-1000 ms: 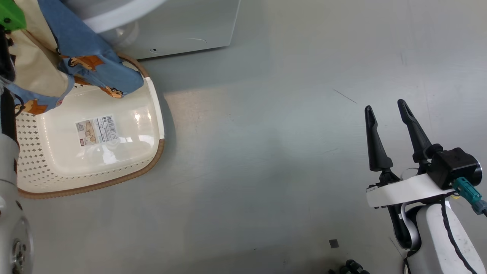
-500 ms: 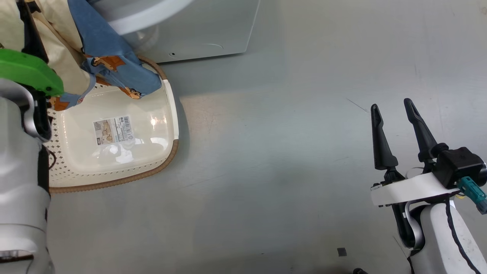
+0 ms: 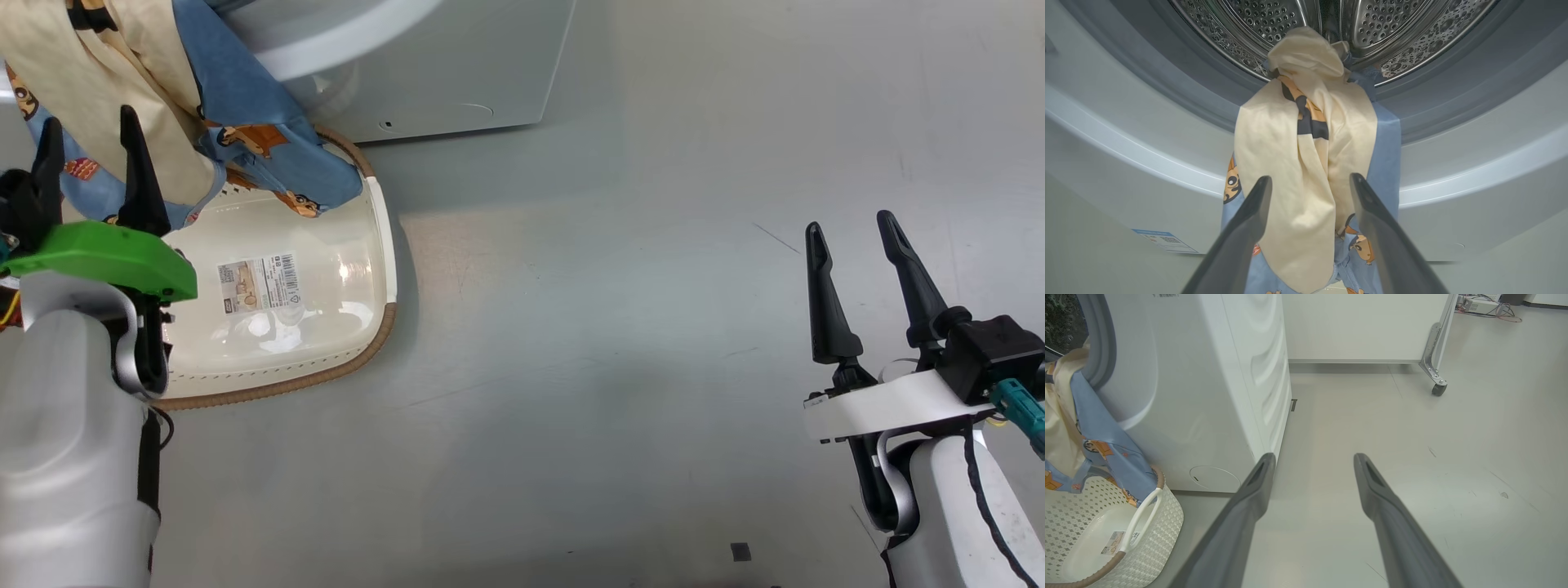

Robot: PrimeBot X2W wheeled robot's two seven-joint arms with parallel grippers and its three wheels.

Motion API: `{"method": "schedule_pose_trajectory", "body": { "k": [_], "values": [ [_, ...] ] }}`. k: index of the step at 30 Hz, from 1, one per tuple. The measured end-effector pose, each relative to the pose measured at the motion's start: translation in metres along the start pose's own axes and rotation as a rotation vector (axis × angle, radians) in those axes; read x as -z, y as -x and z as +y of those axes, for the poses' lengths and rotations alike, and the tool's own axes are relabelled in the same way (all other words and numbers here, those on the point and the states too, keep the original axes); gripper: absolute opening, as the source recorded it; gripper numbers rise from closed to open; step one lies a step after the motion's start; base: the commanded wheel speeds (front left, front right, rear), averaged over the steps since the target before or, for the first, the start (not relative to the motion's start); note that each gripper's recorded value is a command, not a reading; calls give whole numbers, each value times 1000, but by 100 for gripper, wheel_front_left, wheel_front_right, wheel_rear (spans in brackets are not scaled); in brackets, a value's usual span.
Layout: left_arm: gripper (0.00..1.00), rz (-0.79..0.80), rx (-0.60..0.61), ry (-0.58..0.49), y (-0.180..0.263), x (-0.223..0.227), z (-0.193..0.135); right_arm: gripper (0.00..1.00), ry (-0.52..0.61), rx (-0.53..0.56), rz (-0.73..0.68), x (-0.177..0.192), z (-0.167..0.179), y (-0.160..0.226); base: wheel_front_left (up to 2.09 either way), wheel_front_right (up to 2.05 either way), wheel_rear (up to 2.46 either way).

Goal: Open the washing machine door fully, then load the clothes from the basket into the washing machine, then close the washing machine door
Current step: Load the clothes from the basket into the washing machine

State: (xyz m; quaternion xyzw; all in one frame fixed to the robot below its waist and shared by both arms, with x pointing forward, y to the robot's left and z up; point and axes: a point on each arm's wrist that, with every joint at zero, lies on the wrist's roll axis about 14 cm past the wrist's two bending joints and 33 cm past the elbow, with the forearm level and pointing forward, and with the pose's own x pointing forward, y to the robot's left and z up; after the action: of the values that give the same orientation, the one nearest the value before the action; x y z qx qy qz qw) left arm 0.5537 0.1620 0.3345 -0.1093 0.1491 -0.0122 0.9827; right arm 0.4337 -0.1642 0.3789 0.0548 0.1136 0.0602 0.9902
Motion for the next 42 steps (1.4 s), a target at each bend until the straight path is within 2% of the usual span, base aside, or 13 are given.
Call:
{"method": "schedule_pose_trajectory", "body": {
  "k": [17, 42],
  "values": [
    [100, 32, -40, -7, 66, 27, 9, 100, 7, -3, -17, -7, 0, 1, 0, 0, 0],
    [100, 0, -44, 30, 112, 13, 1, 100, 1, -18, -7, -3, 5, 2, 0, 0, 0]
  ]
}}
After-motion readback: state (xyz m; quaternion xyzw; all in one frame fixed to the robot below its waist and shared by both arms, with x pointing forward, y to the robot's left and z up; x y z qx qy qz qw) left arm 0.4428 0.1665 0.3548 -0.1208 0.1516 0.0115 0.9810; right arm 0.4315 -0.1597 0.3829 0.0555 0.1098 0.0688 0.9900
